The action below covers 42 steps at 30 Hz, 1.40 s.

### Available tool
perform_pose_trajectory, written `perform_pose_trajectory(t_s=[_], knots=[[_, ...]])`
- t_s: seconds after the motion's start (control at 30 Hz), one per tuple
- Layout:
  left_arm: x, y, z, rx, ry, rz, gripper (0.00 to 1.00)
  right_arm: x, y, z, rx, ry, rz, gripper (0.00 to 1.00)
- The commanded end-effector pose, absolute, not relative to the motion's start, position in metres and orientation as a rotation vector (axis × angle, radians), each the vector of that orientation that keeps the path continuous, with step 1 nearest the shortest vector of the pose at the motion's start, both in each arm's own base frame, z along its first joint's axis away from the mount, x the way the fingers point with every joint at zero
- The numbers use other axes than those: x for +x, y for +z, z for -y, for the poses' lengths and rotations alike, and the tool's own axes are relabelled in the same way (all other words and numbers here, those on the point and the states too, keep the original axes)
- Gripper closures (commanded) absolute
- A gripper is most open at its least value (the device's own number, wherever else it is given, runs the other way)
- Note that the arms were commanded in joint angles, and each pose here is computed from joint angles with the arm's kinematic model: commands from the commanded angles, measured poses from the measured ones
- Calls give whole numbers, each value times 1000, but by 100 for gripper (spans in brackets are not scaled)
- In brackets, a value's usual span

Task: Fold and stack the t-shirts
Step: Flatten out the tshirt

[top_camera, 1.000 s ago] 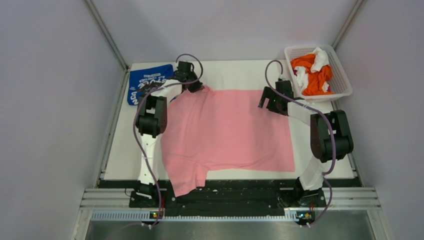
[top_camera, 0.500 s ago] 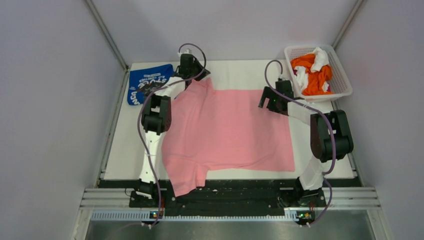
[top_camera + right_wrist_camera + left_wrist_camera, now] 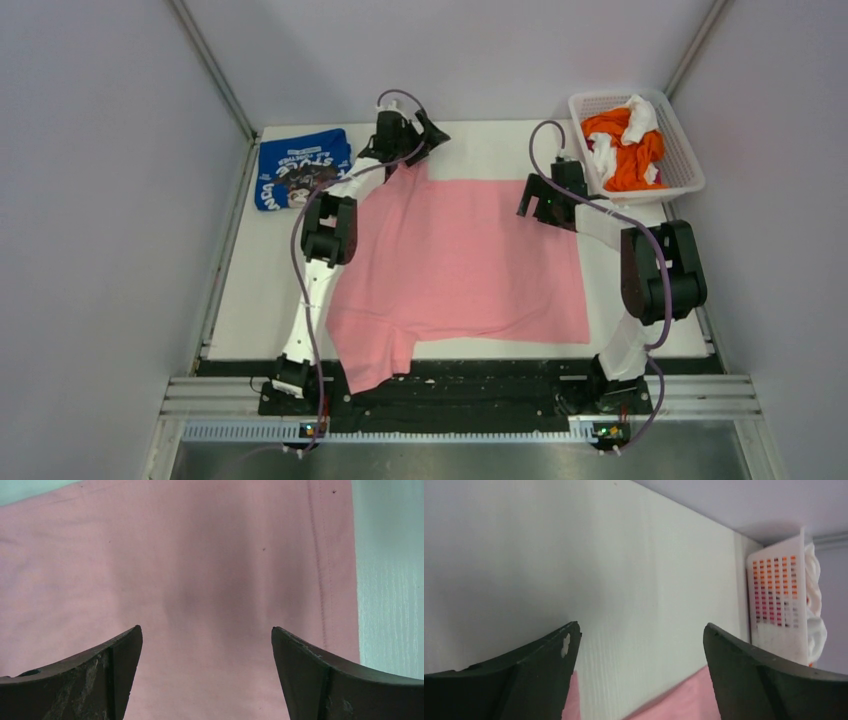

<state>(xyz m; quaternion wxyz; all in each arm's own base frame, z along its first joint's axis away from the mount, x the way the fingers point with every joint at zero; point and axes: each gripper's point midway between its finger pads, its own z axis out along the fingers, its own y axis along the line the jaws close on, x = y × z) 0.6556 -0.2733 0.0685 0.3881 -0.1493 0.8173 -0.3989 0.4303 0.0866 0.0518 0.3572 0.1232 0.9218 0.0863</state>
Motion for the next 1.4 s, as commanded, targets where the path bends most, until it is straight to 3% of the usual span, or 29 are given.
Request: perform_pose_trajectory(t_s=[0.0, 0.2, 0.5, 0.93, 1.37], knots=[[660, 181, 272, -218, -1005, -1892, 1, 438, 61, -84, 307, 218, -2337, 2], [619, 221, 256, -177, -935, -1921, 1, 437, 59, -84, 306, 224, -2345, 2], [557, 145, 201, -405, -661, -2131, 1, 435, 56, -89, 304, 256, -2359, 2], [615, 95, 214, -544, -709, -2115, 1, 434, 56, -87, 302, 243, -2362, 2], [696, 105, 248, -543, -906, -1899, 1, 435, 57, -84, 304, 221, -2358, 1]])
